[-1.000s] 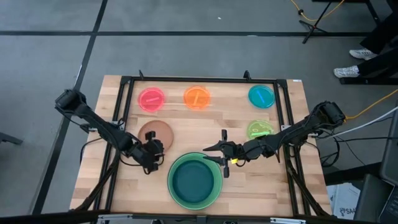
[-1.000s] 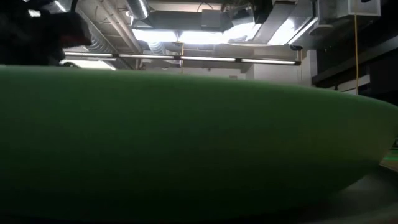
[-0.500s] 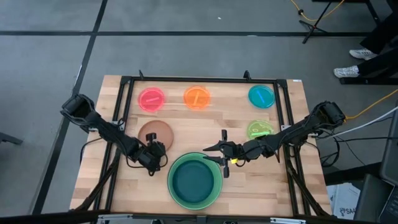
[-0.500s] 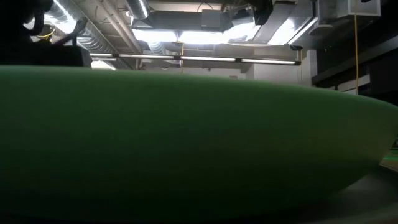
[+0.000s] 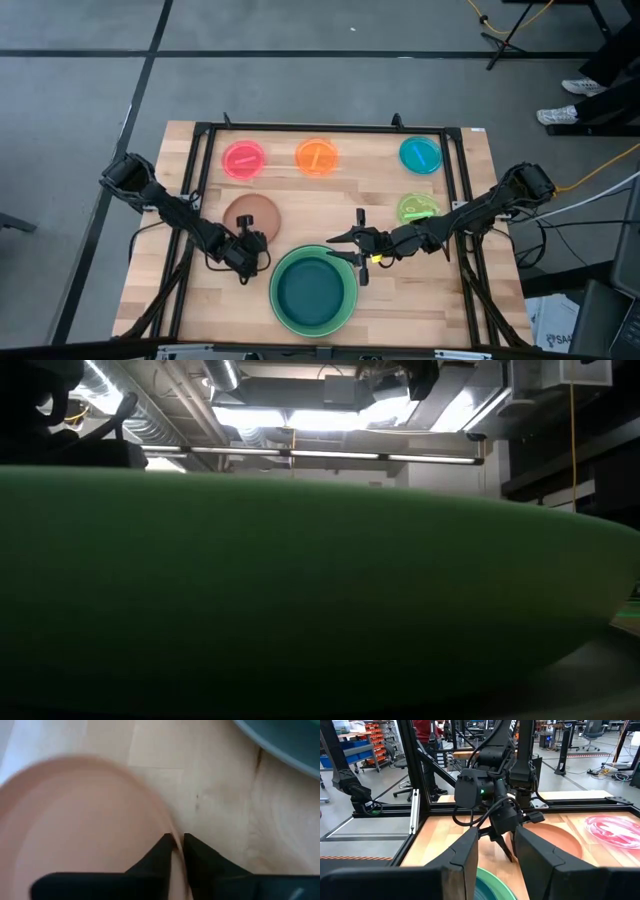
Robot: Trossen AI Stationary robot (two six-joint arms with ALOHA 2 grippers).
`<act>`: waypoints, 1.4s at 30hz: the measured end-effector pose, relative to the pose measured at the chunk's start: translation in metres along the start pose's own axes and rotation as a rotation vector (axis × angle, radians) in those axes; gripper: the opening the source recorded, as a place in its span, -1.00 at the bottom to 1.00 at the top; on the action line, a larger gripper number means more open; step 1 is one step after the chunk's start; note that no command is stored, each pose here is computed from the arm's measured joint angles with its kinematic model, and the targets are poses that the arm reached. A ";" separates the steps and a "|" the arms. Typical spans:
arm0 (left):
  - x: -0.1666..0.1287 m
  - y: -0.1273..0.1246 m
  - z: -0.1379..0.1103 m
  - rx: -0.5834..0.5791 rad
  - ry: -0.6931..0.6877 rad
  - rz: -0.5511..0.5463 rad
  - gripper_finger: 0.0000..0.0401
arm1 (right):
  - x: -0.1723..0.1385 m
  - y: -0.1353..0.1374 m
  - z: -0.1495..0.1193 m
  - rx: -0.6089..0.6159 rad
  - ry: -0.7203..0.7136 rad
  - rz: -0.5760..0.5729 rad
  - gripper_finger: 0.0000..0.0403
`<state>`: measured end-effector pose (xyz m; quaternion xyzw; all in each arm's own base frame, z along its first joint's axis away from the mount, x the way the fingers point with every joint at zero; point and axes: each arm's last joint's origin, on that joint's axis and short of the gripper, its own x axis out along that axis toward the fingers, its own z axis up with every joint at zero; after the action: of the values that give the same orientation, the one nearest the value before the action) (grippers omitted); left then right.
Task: Stack plastic plates
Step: Stack the brown plate on top of the dark green plate
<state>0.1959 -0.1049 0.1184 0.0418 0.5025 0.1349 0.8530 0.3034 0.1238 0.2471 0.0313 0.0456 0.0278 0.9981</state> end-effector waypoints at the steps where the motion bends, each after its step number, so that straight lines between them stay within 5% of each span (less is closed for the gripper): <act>1: 0.000 0.000 0.000 0.005 0.000 0.005 -0.87 | 0.000 0.000 0.000 0.000 0.000 0.000 -0.39; 15: -0.033 -0.008 0.022 0.067 -0.094 0.027 -0.93 | 0.000 0.000 0.000 0.000 0.002 0.010 -0.39; 27: -0.084 -0.044 0.065 0.189 -0.347 -0.115 -0.93 | -0.002 0.005 0.005 0.018 -0.059 0.029 -0.39; 42: -0.069 -0.091 0.078 0.205 -0.545 -0.334 -0.92 | -0.018 0.037 0.022 -0.107 -0.253 0.127 -0.39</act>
<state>0.2495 -0.2063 0.1965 0.0788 0.2668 -0.0743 0.9577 0.2859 0.1582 0.2725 -0.0160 -0.0842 0.0892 0.9923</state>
